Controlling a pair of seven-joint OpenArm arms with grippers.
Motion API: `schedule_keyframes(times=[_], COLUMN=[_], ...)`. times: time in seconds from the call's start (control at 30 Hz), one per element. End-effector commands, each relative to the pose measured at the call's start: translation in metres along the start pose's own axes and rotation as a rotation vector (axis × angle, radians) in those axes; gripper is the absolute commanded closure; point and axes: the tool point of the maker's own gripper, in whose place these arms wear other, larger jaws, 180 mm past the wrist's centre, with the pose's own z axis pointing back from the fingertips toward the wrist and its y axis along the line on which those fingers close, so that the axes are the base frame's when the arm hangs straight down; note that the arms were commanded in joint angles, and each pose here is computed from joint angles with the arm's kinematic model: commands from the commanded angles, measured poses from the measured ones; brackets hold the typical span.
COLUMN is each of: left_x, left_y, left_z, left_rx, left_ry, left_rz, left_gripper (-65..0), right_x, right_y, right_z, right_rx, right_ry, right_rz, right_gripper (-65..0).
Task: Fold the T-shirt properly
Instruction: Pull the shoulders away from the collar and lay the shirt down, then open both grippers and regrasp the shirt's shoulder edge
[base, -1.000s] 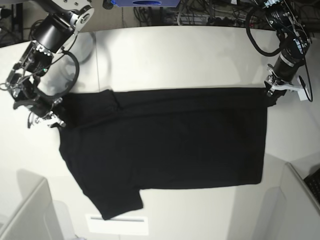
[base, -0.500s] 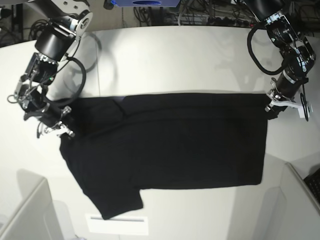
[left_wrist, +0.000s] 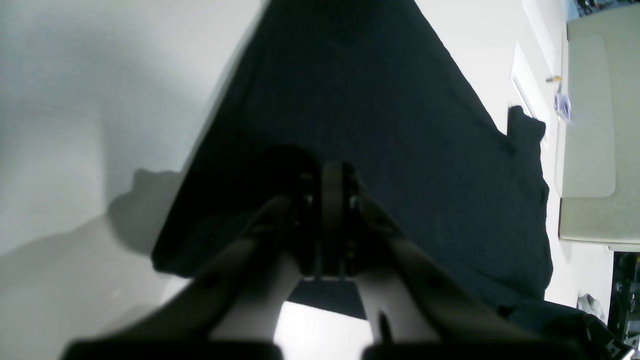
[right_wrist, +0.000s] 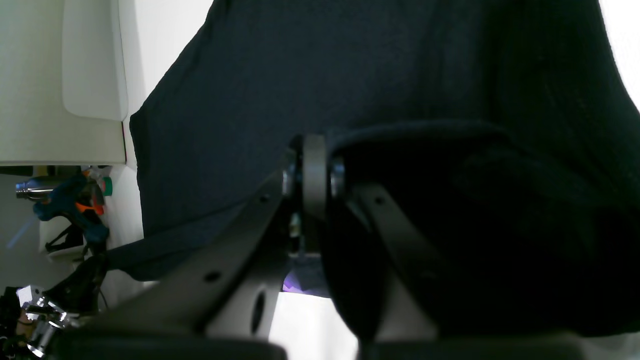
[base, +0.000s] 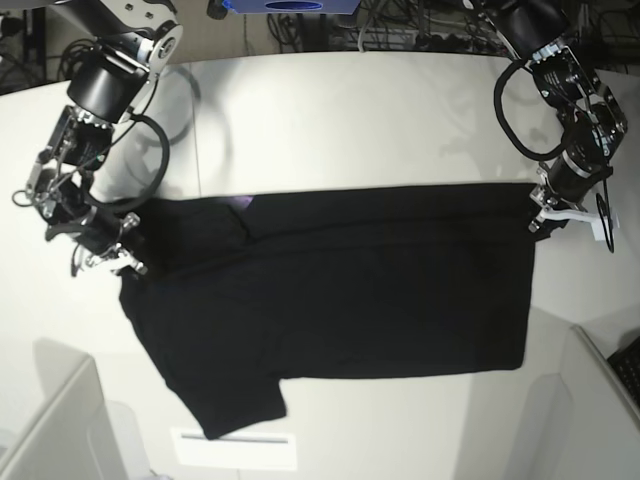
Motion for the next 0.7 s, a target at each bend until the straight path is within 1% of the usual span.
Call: schedule_keyframes(times=[0.0,0.2,0.33,0.37,0.4,0.47,0.5,0.53,0.6,0.67], left_x=[0.016,0.022,0.023,0.025,0.025,0.030,0.030,0.032,0.040,0.044], left_y=[-0.009,-0.015,-0.016,-0.015,-0.015,-0.018,-0.017,-0.017,-0.014,-0.010], left_z=[0.002,0.000,0.001,0.001,0.001,0.000,0.001,0.001,0.005,0.008], left_rx=[-0.026,-0.040,-0.042,-0.041,-0.040,-0.048,-0.047,-0.045,-0.042,-0.038], left_ry=[-0.043,-0.055,-0.060,-0.066,-0.067,-0.079,-0.080,-0.085,-0.112,-0.128], left_rz=[-0.021,-0.022,-0.024,-0.022,-0.021,-0.019,-0.018,-0.015,0.000,0.012], left_gripper=[0.0,0.0,0.0,-4.4,-8.1,-18.3,-22.9,-28.3,-39.8,-47.7], right_x=[0.021,0.021,0.023,0.024,0.024,0.025,0.025,0.024,0.025,0.025], right_y=[0.010,0.010,0.011,0.011,0.011,0.012,0.012,0.010,0.010,0.009], right_z=[0.004,0.004,0.004,0.004,0.004,0.006,0.006,0.006,0.010,0.016], right_rx=[0.027,0.031,0.035,0.036,0.038,0.037,0.038,0.034,0.028,0.020], right_ry=[-0.056,-0.058,-0.079,-0.082,-0.085,-0.094,-0.097,-0.100,-0.120,-0.135], right_rz=[0.021,0.016,0.010,0.009,0.008,0.012,0.012,0.011,0.021,0.037], right_gripper=[0.0,0.0,0.0,-2.1,-8.4,-24.0,-29.1,-32.1,-32.3,-30.6])
